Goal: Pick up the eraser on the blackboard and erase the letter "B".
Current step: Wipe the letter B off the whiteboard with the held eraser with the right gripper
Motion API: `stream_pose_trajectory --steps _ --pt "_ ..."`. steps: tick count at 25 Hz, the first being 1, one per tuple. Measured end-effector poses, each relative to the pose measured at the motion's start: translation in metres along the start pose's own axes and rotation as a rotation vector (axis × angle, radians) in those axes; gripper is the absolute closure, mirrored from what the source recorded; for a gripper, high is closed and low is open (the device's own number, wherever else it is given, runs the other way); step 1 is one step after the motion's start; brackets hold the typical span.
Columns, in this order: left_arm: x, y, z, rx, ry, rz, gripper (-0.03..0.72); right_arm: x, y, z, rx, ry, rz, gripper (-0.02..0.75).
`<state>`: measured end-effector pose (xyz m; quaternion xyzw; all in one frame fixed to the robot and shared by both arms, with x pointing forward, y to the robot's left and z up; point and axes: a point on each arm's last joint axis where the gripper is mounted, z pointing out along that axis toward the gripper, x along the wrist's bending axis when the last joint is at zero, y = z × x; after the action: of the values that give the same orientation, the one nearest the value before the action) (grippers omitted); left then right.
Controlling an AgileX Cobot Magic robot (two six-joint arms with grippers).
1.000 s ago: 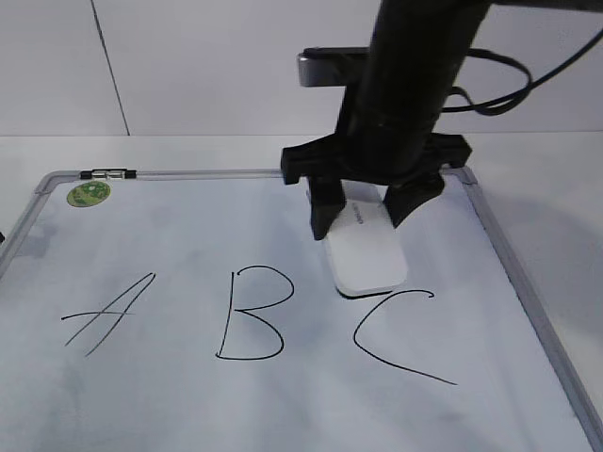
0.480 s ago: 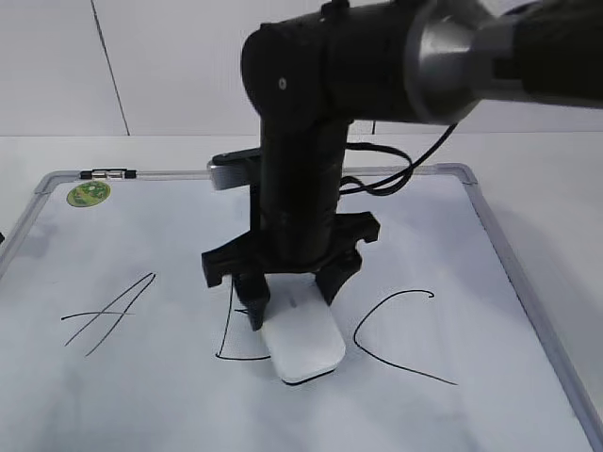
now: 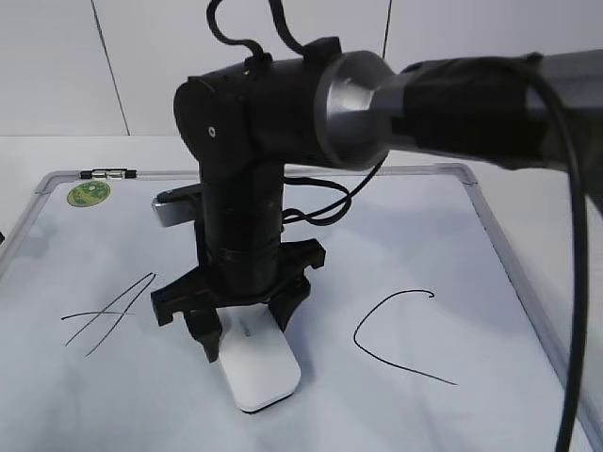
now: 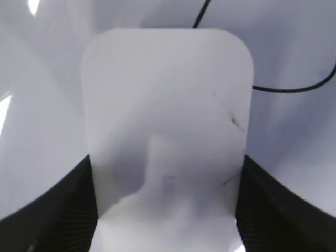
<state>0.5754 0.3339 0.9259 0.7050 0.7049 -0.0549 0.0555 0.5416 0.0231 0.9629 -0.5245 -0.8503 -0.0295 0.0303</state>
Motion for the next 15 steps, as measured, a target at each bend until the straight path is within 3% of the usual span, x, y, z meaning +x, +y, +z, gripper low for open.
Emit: stream_pose_trajectory --steps 8,15 --pt "0.0 0.0 0.0 -0.001 0.0 0.0 0.654 0.001 0.003 0.011 0.032 -0.008 -0.013 0.223" --pt "0.0 0.0 0.0 -0.001 0.0 -0.001 0.654 0.018 0.001 0.015 0.033 -0.066 -0.093 0.223"
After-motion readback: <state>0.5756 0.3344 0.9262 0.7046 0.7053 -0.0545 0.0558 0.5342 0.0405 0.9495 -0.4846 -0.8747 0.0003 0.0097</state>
